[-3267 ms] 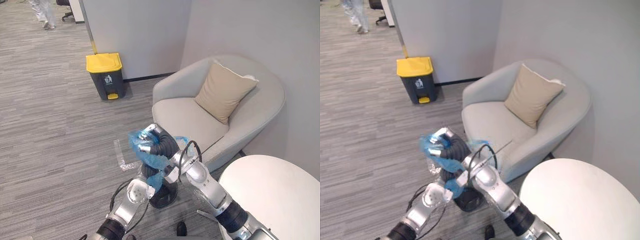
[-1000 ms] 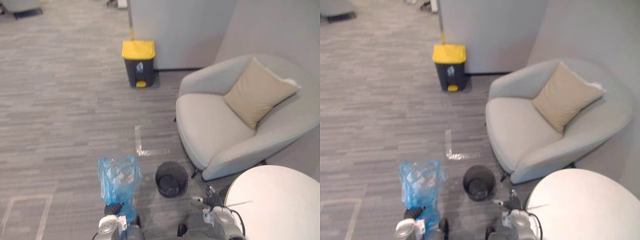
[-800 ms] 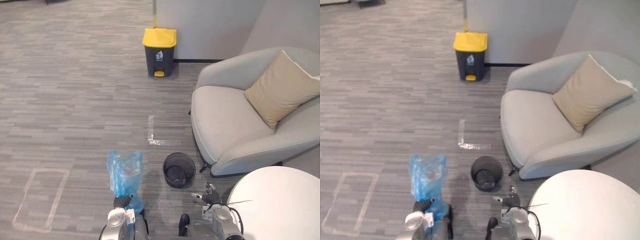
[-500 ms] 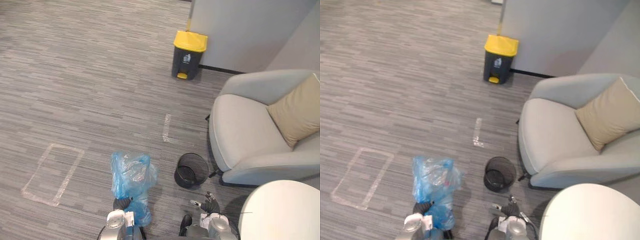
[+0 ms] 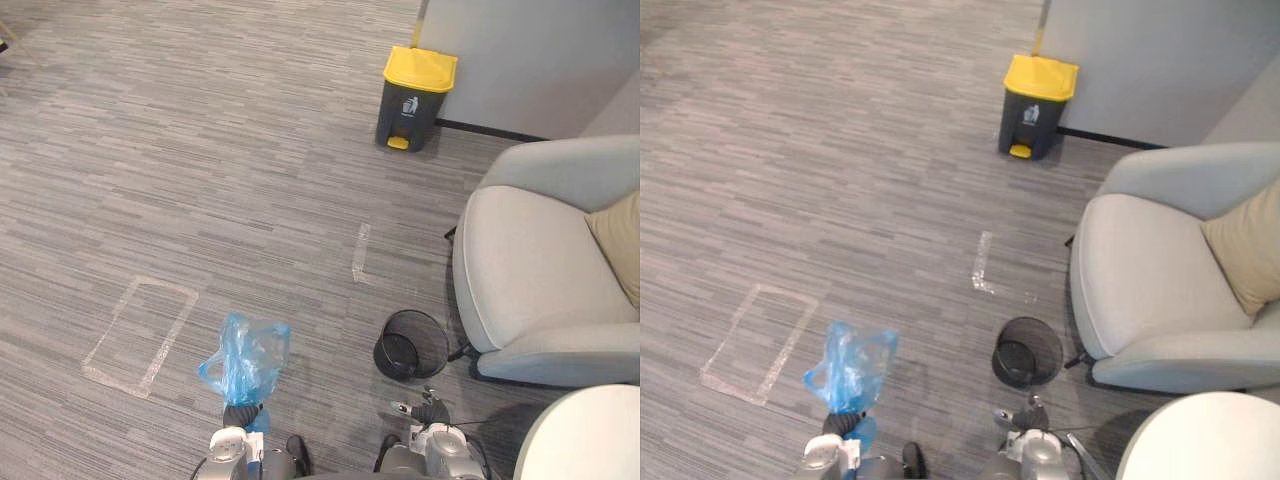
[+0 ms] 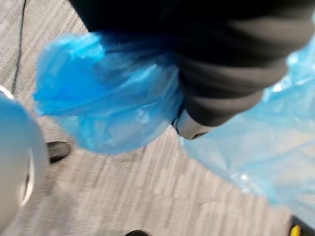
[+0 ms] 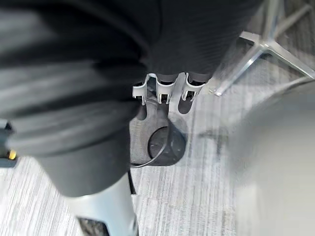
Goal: Gather rubbish on tea table into small bin, then transfer packed bag to large trash can.
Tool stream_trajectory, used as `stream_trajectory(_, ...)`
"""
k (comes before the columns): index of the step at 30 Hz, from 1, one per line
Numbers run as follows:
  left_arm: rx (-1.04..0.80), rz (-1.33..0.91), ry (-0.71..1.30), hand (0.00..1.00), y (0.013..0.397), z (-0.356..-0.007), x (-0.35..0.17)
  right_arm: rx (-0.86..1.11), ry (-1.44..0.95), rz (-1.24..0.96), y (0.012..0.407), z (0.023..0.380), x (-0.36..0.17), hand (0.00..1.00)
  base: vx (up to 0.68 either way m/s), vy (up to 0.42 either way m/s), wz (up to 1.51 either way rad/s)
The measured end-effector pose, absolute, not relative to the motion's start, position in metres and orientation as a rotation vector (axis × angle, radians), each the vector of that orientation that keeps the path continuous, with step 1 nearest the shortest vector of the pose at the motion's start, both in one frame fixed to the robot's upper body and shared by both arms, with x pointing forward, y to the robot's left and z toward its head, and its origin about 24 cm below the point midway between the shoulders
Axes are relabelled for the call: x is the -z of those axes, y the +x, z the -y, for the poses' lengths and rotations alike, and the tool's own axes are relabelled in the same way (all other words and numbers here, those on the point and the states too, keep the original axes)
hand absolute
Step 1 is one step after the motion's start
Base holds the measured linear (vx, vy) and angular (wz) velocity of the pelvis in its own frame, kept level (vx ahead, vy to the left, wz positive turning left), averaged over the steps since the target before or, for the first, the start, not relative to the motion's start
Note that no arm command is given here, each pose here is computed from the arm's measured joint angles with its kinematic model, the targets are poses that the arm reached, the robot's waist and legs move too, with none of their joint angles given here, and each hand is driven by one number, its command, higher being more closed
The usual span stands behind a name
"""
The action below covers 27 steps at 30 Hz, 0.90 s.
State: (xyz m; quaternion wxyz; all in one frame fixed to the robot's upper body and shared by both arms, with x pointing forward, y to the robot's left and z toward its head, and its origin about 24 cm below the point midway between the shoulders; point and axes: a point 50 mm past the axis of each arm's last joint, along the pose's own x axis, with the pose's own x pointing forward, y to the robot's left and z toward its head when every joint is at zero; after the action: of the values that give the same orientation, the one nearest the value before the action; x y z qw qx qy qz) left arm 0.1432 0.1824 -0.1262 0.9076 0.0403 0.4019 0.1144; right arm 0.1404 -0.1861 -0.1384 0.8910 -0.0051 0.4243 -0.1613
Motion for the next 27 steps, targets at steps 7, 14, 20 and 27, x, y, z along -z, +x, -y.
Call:
stream_trajectory(7, -0.233, -0.810, 0.072, 1.00, 0.151, -0.180, 0.124, 0.353, 0.005, -0.859, 0.142, 0.188, 0.136, 0.00, 0.43, -0.059, 0.52)
stream_trajectory(14, -0.216, -0.799, -0.032, 1.00, 0.157, -0.155, 0.123, 0.346, 0.030, -0.805, 0.154, 0.180, 0.128, 0.00, 0.62, -0.093, 0.34)
stream_trajectory(20, -0.234, -0.760, -0.045, 1.00, 0.165, -0.157, 0.117, 0.364, 0.041, -0.779, 0.165, 0.178, 0.123, 0.00, 0.42, 0.094, -0.44)
stream_trajectory(27, -0.248, -0.753, -0.048, 1.00, 0.166, -0.160, 0.115, 0.354, 0.049, -0.817, 0.156, 0.171, 0.128, 0.00, 0.33, 0.329, -0.90)
